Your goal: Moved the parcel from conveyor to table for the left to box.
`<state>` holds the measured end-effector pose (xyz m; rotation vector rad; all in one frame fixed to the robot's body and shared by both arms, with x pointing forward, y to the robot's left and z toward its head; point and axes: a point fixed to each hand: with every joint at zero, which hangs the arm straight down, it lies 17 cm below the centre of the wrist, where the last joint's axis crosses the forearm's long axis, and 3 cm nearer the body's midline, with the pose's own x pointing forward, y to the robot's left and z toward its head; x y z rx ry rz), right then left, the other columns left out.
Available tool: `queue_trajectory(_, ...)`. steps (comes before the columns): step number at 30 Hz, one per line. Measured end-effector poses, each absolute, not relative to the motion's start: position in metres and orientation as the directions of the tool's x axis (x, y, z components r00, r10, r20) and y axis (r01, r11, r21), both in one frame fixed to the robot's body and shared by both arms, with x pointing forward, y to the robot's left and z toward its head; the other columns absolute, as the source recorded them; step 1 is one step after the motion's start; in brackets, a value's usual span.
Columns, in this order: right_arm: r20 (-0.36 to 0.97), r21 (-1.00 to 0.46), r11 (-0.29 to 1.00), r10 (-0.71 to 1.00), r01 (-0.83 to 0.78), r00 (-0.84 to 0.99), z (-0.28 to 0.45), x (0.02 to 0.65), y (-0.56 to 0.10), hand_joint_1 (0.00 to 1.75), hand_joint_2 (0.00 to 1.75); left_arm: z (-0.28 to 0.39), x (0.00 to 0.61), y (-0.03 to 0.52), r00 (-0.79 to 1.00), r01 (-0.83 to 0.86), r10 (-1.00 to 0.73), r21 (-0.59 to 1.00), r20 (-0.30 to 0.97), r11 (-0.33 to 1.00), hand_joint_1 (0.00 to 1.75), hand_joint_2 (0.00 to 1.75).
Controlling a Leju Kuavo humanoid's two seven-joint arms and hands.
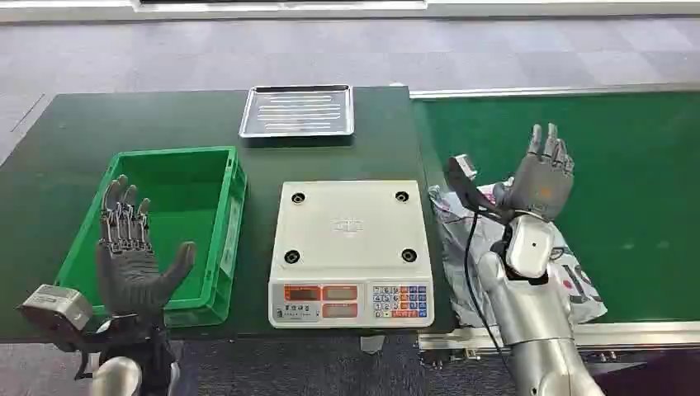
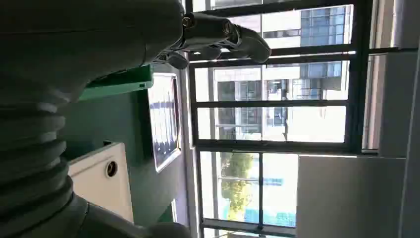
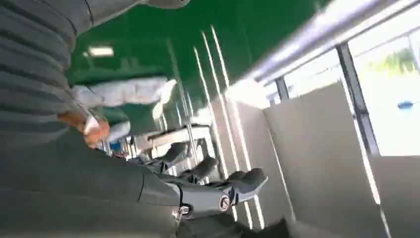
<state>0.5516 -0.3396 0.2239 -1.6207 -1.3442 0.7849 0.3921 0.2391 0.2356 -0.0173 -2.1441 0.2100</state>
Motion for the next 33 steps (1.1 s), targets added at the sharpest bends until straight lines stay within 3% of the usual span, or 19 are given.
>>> queue_trajectory(4, -0.126, -0.826, -0.103, 0.992, 0.555, -0.003, 0.257, 0.571, -0.294, 0.00, 1.75, 0.236, 0.396, 0.232, -0.559, -0.051, 0.113, -0.170, 0.821, 0.984, 0.00, 1.75)
queue_trajectory(7, -0.230, -0.864, -0.125, 0.960, 0.488, -0.162, 0.226, 0.580, -0.266, 0.00, 1.75, 0.235, 0.399, 0.226, -0.565, -0.031, 0.126, -0.173, 0.815, 0.984, 0.00, 1.75)
queue_trajectory(10, -0.232, -0.922, -0.141, 0.947, 0.361, -0.223, 0.189, 0.589, -0.265, 0.00, 1.75, 0.230, 0.399, 0.226, -0.563, -0.028, 0.126, -0.172, 0.817, 0.985, 0.00, 1.75)
queue_trajectory(15, -0.240, -0.944, -0.209, 0.966, 0.256, -0.095, 0.164, 0.599, -0.291, 0.00, 1.75, 0.224, 0.397, 0.230, -0.555, -0.042, 0.119, -0.170, 0.823, 0.985, 0.00, 1.75)
queue_trajectory(25, -0.283, -0.955, -0.292, 0.862, -0.046, 0.420, 0.139, 0.583, -0.403, 0.00, 1.75, 0.215, 0.387, 0.239, -0.519, -0.082, 0.099, -0.165, 0.849, 0.983, 0.00, 1.75)
queue_trajectory(30, -0.220, -0.974, -0.169, 0.861, -0.150, 0.458, 0.108, 0.564, -0.418, 0.00, 1.75, 0.215, 0.387, 0.235, -0.512, -0.084, 0.087, -0.150, 0.855, 0.985, 0.00, 1.75)
queue_trajectory(33, -0.090, -0.982, -0.015, 0.914, -0.189, 0.396, 0.077, 0.556, -0.400, 0.00, 1.75, 0.215, 0.387, 0.233, -0.510, -0.080, 0.083, -0.143, 0.856, 0.987, 0.00, 1.75)
